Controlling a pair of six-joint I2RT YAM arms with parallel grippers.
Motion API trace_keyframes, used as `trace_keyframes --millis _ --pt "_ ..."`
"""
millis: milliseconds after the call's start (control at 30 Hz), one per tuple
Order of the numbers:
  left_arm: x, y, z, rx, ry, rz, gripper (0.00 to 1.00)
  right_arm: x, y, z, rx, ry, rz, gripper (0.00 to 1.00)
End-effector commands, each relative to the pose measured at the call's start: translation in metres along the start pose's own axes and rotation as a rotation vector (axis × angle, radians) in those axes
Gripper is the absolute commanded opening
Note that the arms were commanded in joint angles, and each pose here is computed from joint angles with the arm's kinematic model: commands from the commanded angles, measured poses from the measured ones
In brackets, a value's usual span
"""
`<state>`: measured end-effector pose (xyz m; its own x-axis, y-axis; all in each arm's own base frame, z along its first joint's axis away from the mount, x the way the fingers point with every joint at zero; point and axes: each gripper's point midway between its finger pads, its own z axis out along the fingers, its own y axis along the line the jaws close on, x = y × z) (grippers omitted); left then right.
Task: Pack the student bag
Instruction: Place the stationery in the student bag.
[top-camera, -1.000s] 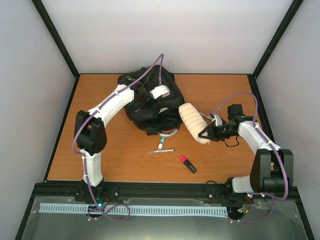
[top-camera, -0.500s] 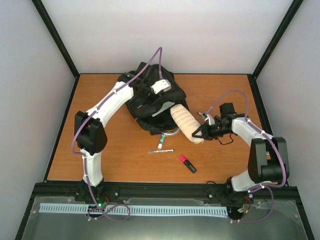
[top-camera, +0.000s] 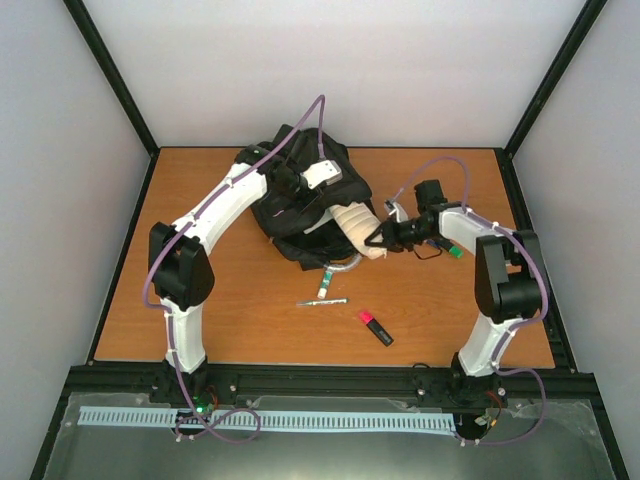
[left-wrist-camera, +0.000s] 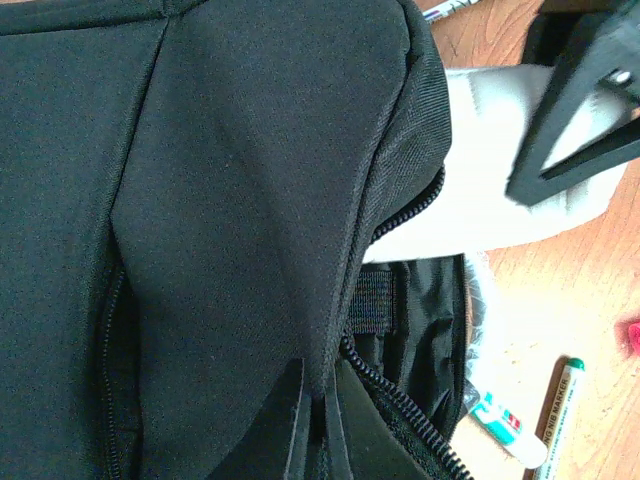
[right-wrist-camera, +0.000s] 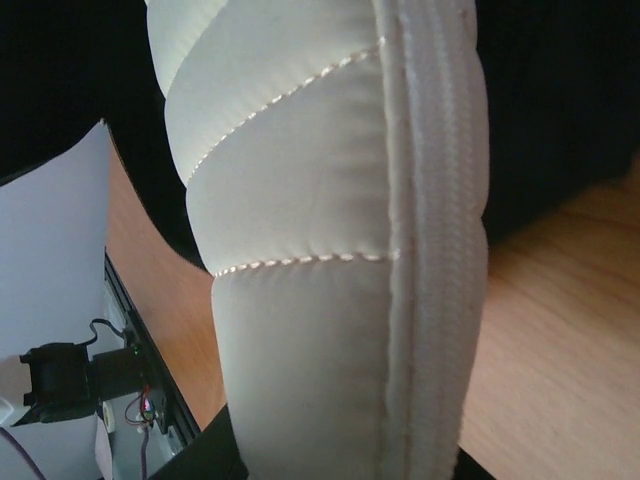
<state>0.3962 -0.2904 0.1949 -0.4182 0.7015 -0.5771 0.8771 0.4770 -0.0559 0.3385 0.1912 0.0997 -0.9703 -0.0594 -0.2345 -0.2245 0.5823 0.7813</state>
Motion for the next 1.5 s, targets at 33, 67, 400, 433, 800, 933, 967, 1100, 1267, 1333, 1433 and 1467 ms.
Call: trace_keyframes --millis 33,67,400,433,800,933,967,1100,1267,1333,1433,1467 --pt "-0.03 -0.01 -0.034 -0.007 -0.105 0.071 0.01 -0.028 0.017 0.027 -0.03 -0.002 -0.045 0.04" --pt "-0.03 -0.01 -0.035 -0.007 -0.105 0.07 0.01 -0.032 0.016 0.03 -0.027 -0.004 -0.042 0.04" --pt "-0.024 -0.012 -0.035 -0.002 -0.095 0.073 0.01 -0.047 0.024 0.046 -0.01 0.007 -0.117 0.4" --pt "-0.024 -0.013 -0.034 0.001 -0.094 0.07 0.01 -0.044 0.021 0.044 0.019 0.008 -0.131 0.46" --pt "-0.013 -0.022 -0.031 0.042 -0.075 0.06 0.01 -0.013 0.019 0.008 0.182 0.005 -0.31 0.73" --pt "-0.011 -0.024 -0.03 0.054 -0.073 0.058 0.01 -0.001 0.024 0.006 0.146 0.015 -0.325 0.76" --pt "-0.011 -0.024 -0.03 0.054 -0.074 0.059 0.01 0.001 0.024 0.006 0.148 0.019 -0.332 0.79" --pt "-0.011 -0.026 -0.03 0.062 -0.075 0.057 0.01 0.002 0.022 0.007 0.149 0.026 -0.347 0.85" --pt "-0.011 -0.027 -0.03 0.069 -0.076 0.061 0.01 -0.007 0.034 0.017 0.089 0.042 -0.359 0.86" --pt "-0.01 -0.028 -0.03 0.069 -0.074 0.069 0.01 -0.015 0.032 0.015 0.133 0.041 -0.382 0.87" --pt "-0.009 -0.03 -0.031 0.083 -0.072 0.076 0.01 -0.025 0.024 0.007 0.217 0.041 -0.443 0.91" --pt "-0.009 -0.032 -0.032 0.089 -0.071 0.079 0.01 -0.028 0.024 0.003 0.229 0.041 -0.459 0.92"
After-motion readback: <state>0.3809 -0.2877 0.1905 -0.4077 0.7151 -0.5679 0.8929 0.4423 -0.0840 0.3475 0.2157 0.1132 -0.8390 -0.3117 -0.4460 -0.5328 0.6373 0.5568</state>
